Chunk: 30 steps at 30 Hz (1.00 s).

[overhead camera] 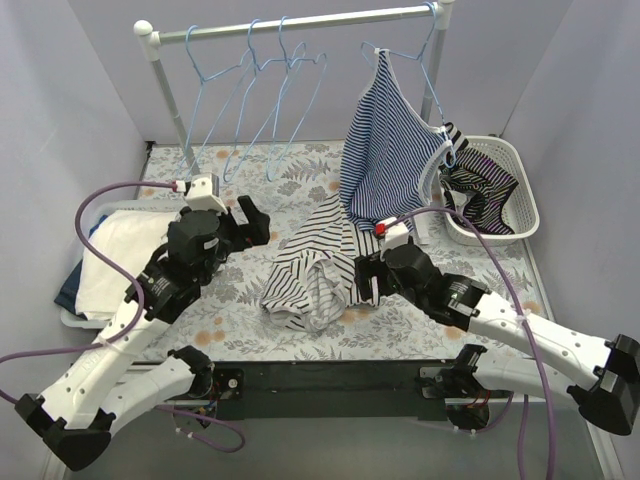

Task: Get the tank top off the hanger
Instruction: Pick up the tank top from the center of the board.

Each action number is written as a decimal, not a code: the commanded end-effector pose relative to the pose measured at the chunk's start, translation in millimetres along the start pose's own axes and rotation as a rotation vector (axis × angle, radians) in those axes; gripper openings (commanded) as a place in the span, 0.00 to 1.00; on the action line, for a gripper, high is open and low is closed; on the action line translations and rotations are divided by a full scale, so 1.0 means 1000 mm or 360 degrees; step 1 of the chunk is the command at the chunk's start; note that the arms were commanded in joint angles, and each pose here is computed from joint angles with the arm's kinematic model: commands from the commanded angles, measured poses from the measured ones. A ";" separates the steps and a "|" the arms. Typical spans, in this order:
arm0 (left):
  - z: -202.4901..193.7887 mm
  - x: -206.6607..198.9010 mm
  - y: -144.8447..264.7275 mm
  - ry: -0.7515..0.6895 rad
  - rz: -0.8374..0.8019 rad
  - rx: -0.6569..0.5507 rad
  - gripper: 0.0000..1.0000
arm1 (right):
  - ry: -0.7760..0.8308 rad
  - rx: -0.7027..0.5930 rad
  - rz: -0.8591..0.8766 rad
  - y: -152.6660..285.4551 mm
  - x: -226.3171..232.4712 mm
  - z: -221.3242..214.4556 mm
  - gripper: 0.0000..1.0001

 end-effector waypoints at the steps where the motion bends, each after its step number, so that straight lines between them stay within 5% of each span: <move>1: -0.036 0.033 0.006 0.0075 0.0195 0.0178 0.98 | 0.0057 0.0024 0.0158 -0.009 0.017 0.006 0.98; 18: -0.070 0.055 -0.014 0.0063 0.0382 0.0301 0.98 | -0.0052 0.0039 0.0452 -0.108 0.083 0.045 0.99; 23: -0.065 0.050 -0.013 0.0085 0.0335 0.0264 0.98 | -0.0250 -0.0066 0.0421 -0.144 0.062 0.070 0.99; 30: -0.059 0.047 -0.011 0.0102 0.0317 0.0225 0.98 | -0.0139 0.0152 0.0348 -0.182 0.053 0.047 0.99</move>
Point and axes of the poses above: each gripper's point midway between its finger pads, its own y axis back along the fingers, its own x axis along the line the jaws close on, z = x × y, the point moved 5 cm from there along y, back along the fingers, and after that the axes turned 15 degrees about y, right-handed, at the moved point
